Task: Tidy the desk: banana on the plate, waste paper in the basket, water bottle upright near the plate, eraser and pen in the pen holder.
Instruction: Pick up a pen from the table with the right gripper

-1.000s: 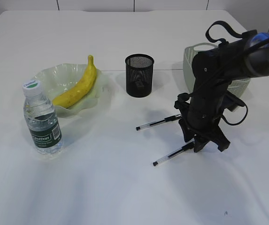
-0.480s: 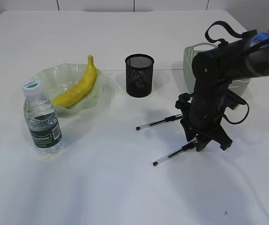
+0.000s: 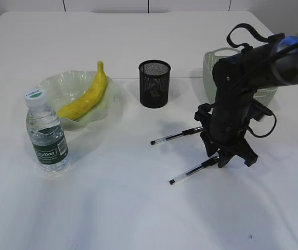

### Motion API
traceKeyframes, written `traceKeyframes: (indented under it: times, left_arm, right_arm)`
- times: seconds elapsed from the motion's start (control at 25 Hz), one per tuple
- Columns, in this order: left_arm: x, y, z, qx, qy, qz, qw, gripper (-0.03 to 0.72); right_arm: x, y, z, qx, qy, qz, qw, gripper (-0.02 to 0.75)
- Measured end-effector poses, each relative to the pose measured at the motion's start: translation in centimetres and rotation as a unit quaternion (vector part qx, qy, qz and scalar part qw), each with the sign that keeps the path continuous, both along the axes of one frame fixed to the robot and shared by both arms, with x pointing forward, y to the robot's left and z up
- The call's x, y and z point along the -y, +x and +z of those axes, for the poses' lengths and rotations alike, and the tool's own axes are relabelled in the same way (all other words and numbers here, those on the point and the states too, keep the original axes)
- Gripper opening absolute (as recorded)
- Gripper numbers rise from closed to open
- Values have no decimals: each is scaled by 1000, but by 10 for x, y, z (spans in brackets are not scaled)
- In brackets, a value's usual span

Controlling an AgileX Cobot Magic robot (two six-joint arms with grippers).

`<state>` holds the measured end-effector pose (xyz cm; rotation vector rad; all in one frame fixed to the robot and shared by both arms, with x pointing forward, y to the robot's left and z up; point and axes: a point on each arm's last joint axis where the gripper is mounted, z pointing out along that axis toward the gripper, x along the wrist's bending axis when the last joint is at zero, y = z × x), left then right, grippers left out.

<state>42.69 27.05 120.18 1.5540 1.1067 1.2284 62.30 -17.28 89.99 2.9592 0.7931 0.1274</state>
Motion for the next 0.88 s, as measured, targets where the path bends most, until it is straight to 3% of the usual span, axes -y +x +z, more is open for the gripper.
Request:
traceKeyframes:
  times: [0.28, 0.72, 0.88]
  left_arm:
    - [0, 0, 0, 0, 0, 0, 1000, 537]
    - [0, 0, 0, 0, 1, 0, 1000, 537]
    - [0, 0, 0, 1, 3, 1, 1000, 537]
  right_arm:
    - [-5, -1, -4, -13, 28, -21, 999, 276]
    - [-7, 0, -4, -15, 35, -21, 999, 276]
    - [-7, 0, -4, -15, 35, -15, 999, 235]
